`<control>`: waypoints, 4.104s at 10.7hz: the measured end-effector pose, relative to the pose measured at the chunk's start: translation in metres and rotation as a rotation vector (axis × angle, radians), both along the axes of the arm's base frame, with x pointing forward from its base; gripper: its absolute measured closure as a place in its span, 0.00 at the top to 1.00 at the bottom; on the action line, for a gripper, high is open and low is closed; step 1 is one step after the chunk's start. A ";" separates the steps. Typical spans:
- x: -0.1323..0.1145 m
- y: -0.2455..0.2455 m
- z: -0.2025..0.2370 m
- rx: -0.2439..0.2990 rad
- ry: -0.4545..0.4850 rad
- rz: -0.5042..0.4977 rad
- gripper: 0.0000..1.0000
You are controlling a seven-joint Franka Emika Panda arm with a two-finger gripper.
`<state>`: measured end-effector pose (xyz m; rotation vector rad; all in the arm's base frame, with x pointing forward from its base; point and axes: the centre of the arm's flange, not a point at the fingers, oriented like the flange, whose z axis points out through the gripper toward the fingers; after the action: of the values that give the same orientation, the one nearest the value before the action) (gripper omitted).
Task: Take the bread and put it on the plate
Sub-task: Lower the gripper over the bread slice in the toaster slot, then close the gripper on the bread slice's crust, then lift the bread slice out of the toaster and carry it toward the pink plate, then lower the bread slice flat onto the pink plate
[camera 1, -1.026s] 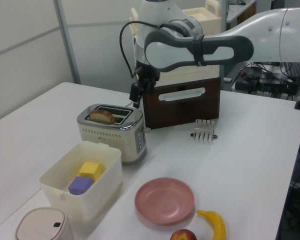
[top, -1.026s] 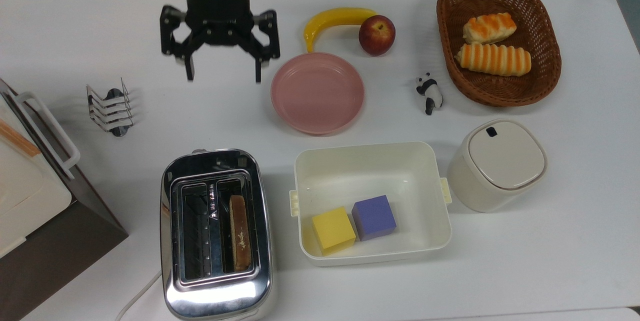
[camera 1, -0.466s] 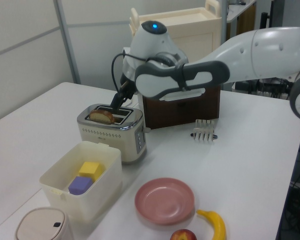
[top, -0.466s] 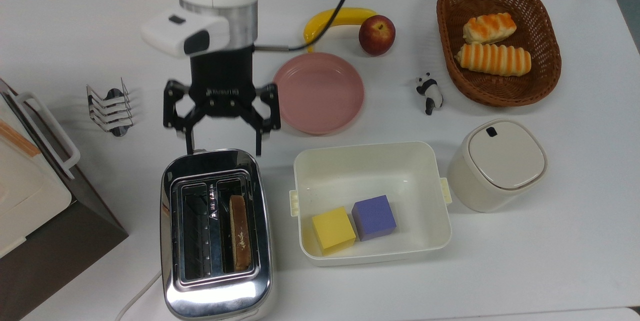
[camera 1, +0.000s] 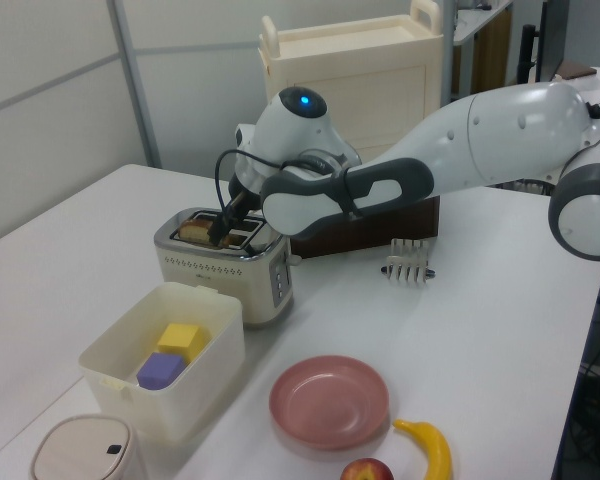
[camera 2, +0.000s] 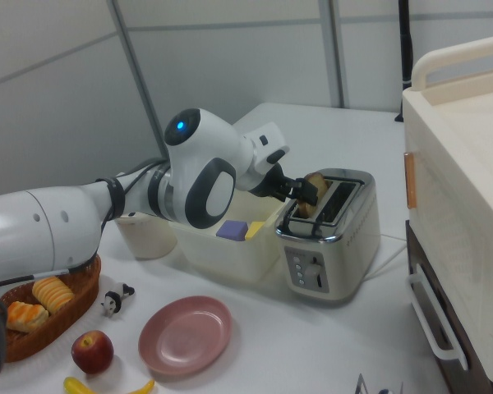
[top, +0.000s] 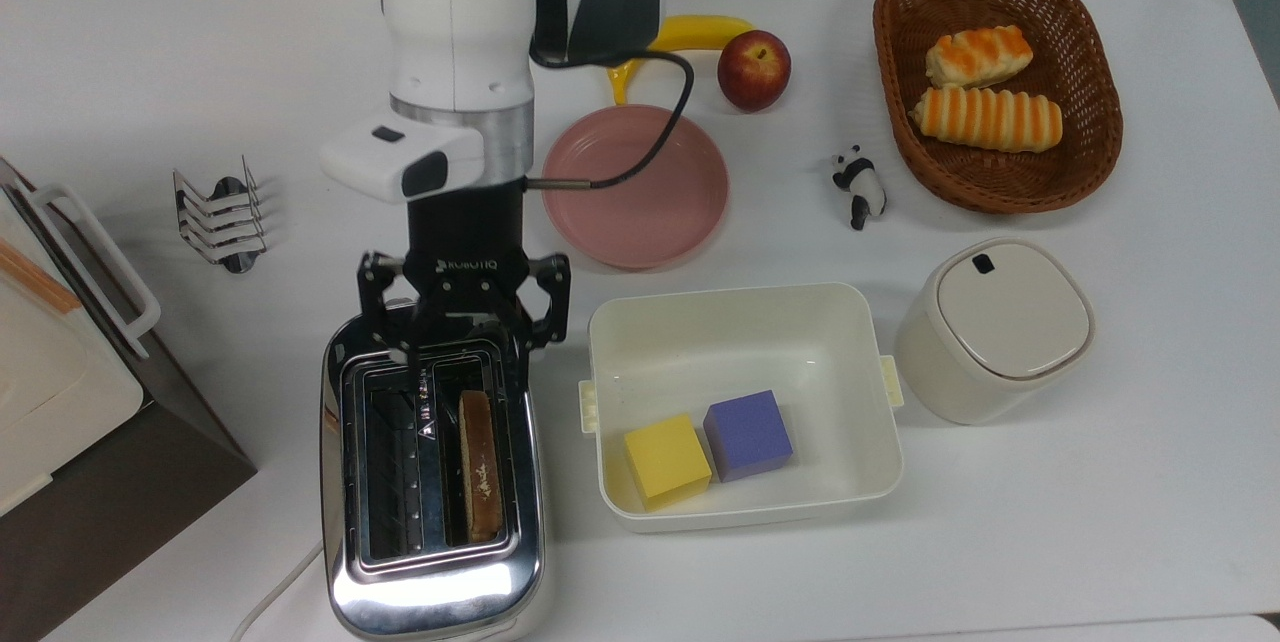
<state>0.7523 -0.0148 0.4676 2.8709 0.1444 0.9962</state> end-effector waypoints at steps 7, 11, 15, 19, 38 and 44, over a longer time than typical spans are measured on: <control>0.007 0.001 0.000 -0.002 -0.056 0.005 0.11; 0.007 -0.002 0.048 -0.004 -0.136 0.002 0.11; -0.007 -0.002 0.115 0.020 -0.236 -0.023 0.09; -0.030 0.008 0.162 0.095 -0.213 -0.089 0.09; -0.135 0.134 -0.007 0.038 1.038 0.516 0.12; -0.110 0.088 -0.025 -0.100 1.014 0.429 1.00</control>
<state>0.6421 0.0730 0.4423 2.9817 0.8550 -0.5280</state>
